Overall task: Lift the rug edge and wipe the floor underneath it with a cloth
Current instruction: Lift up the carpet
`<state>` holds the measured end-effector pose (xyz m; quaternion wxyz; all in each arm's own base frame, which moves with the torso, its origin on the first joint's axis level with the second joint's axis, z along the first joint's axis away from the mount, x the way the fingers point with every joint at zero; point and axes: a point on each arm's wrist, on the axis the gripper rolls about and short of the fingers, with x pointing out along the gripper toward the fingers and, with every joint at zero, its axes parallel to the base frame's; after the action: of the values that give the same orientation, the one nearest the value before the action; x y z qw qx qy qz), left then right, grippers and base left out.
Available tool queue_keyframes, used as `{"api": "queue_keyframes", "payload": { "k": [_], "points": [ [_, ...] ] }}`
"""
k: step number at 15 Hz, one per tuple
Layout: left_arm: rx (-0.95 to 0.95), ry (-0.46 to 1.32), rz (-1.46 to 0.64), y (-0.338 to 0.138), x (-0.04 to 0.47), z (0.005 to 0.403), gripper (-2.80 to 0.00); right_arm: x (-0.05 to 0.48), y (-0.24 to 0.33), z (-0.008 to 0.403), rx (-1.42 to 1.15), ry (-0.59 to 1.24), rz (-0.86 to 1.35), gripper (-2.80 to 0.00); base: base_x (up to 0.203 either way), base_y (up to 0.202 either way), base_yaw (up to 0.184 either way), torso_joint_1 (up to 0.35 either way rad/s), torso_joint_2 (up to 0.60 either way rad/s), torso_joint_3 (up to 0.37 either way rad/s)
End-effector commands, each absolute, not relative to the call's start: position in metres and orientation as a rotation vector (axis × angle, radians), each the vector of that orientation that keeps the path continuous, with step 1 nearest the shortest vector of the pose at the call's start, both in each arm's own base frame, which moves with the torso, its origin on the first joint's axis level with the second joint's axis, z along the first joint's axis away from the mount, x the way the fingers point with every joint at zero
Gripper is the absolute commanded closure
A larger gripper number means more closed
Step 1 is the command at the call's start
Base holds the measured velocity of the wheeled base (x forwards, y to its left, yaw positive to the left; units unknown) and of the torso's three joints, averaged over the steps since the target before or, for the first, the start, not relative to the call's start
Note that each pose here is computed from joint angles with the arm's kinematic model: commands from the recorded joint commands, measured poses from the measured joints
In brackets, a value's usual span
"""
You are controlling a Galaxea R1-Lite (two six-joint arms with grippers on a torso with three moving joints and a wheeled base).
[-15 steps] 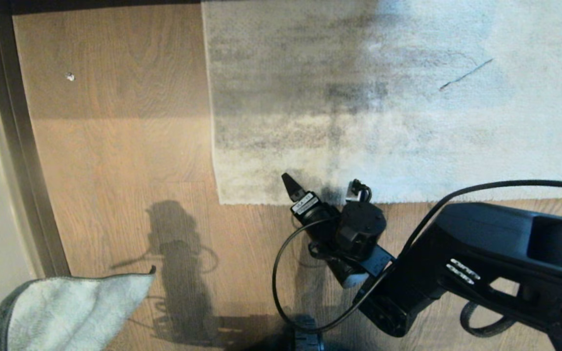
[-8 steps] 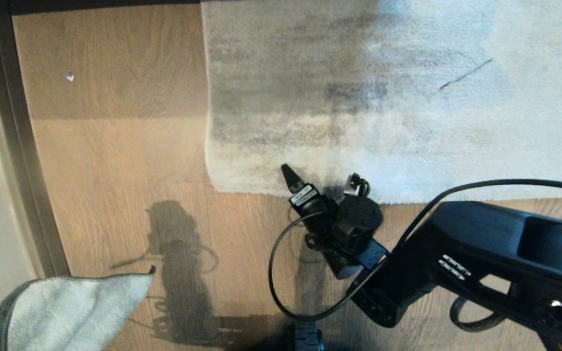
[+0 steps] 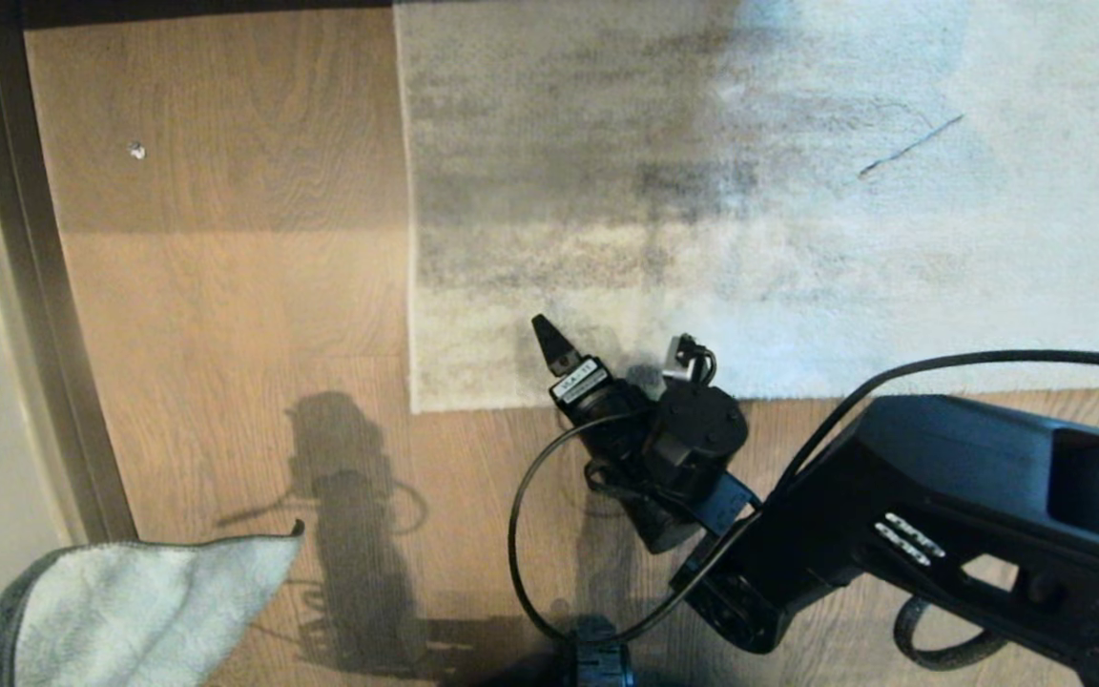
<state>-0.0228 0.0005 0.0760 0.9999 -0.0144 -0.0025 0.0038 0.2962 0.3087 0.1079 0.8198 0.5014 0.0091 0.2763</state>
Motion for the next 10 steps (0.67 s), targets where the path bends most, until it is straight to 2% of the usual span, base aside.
{"api": "queue_keyframes", "payload": {
  "k": [1,4,10],
  "points": [
    [-0.029,-0.006,0.008,0.0,-0.023,0.076,0.0,0.295,0.309,0.106,1.092,-0.002,0.601,-2.8,0.0,0.0,0.0,0.0,0.0,0.0],
    [-0.029,-0.006,0.008,0.0,-0.023,0.076,0.0,0.299,0.314,0.091,1.082,0.02,0.59,-2.8,0.0,0.0,0.0,0.0,0.0,0.0],
    [-0.029,-0.005,0.008,0.0,-0.023,0.076,0.0,0.304,0.318,0.095,1.096,-0.005,0.603,-2.8,0.0,0.0,0.0,0.0,0.0,0.0]
  ]
}}
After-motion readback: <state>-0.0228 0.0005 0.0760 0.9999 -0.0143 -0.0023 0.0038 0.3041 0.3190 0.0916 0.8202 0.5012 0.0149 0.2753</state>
